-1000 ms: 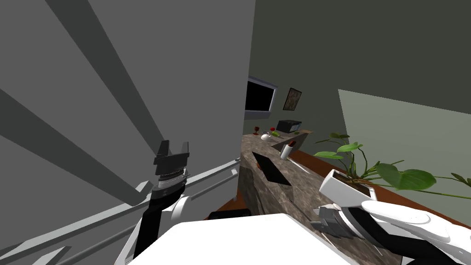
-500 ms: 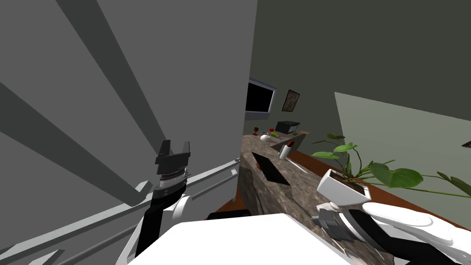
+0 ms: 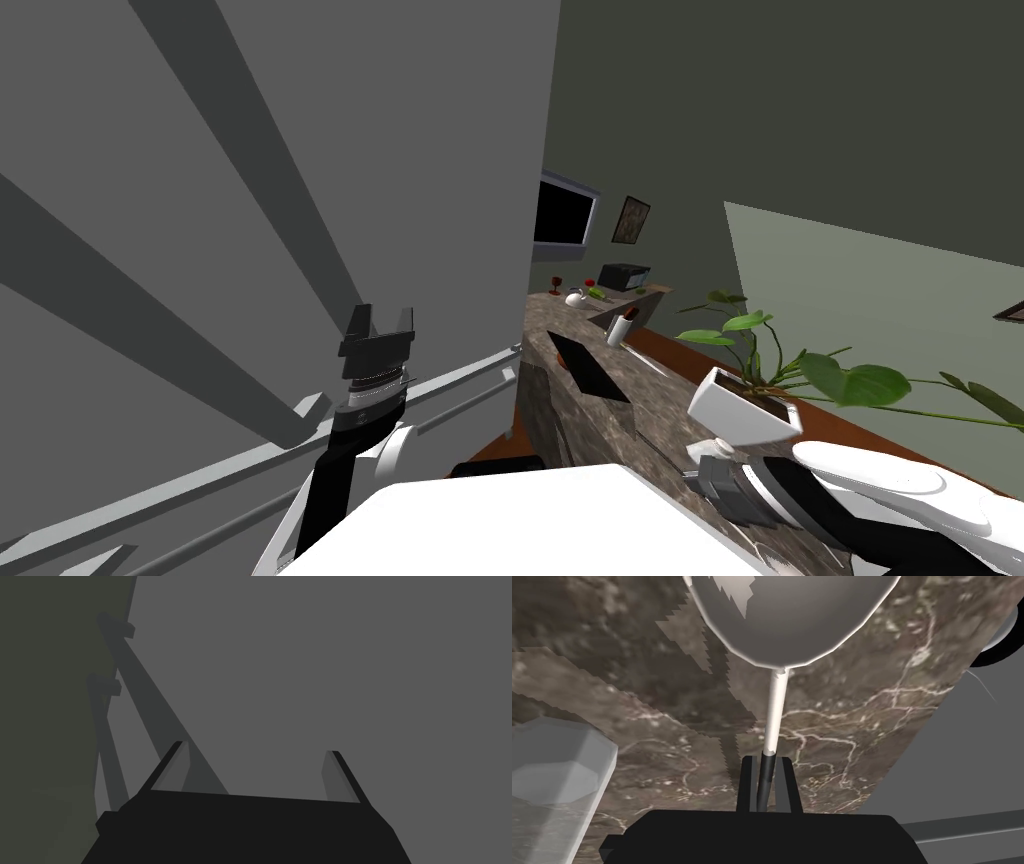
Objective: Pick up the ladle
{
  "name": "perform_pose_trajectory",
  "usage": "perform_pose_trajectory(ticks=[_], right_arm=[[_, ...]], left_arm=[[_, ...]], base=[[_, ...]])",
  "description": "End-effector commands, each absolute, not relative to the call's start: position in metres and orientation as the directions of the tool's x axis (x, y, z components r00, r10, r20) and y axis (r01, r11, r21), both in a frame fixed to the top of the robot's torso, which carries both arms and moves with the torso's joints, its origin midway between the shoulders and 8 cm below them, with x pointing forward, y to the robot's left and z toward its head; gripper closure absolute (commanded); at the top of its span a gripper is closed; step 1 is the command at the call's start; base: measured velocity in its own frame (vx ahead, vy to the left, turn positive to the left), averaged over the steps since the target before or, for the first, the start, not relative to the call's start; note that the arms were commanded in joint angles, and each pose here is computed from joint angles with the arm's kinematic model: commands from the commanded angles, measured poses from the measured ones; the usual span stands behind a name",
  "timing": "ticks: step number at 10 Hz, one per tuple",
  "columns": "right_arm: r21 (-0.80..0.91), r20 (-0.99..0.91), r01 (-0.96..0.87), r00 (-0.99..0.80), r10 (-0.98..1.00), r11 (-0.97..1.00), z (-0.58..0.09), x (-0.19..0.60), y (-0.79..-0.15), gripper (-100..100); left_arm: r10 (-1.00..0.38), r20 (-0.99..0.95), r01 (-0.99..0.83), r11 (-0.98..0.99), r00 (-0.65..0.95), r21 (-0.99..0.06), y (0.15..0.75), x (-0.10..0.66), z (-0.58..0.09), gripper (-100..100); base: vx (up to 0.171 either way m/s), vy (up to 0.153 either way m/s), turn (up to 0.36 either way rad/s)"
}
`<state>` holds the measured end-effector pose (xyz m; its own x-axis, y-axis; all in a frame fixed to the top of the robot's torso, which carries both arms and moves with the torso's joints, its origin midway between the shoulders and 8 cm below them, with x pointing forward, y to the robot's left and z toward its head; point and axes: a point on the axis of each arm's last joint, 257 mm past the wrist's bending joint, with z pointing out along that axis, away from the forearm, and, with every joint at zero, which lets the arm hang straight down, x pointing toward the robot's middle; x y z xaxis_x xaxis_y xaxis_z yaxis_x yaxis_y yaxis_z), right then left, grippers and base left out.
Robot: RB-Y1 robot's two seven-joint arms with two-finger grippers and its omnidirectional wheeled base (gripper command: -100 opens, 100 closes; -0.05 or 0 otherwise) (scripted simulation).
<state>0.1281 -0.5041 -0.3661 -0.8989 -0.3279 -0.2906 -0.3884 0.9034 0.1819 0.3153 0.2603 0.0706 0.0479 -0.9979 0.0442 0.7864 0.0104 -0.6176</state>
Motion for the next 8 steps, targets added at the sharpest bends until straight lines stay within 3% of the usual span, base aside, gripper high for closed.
perform_pose_trajectory(ticks=[1, 4, 8], right_arm=[[0.163, -0.29, -0.386, -0.898, -0.33, 0.908, -0.36, 0.135, -0.507, 100], [0.149, -0.304, -0.395, -0.89, -0.338, 0.906, -0.346, 0.157, -0.499, 100], [0.133, -0.322, -0.407, -0.88, -0.348, 0.904, -0.328, 0.184, -0.487, 100]], left_arm=[[-0.998, 0.044, 0.786, 0.01, 0.048, -0.618, 0.26, 0.315, 0.071, 0], [-0.998, 0.044, 0.786, 0.01, 0.048, -0.618, 0.26, 0.315, 0.071, 0], [-0.998, 0.044, 0.786, 0.01, 0.048, -0.618, 0.26, 0.315, 0.071, 0]], base=[[-0.018, 0.017, -0.053], [-0.057, 0.01, -0.013], [-0.11, -0.018, -0.019]])
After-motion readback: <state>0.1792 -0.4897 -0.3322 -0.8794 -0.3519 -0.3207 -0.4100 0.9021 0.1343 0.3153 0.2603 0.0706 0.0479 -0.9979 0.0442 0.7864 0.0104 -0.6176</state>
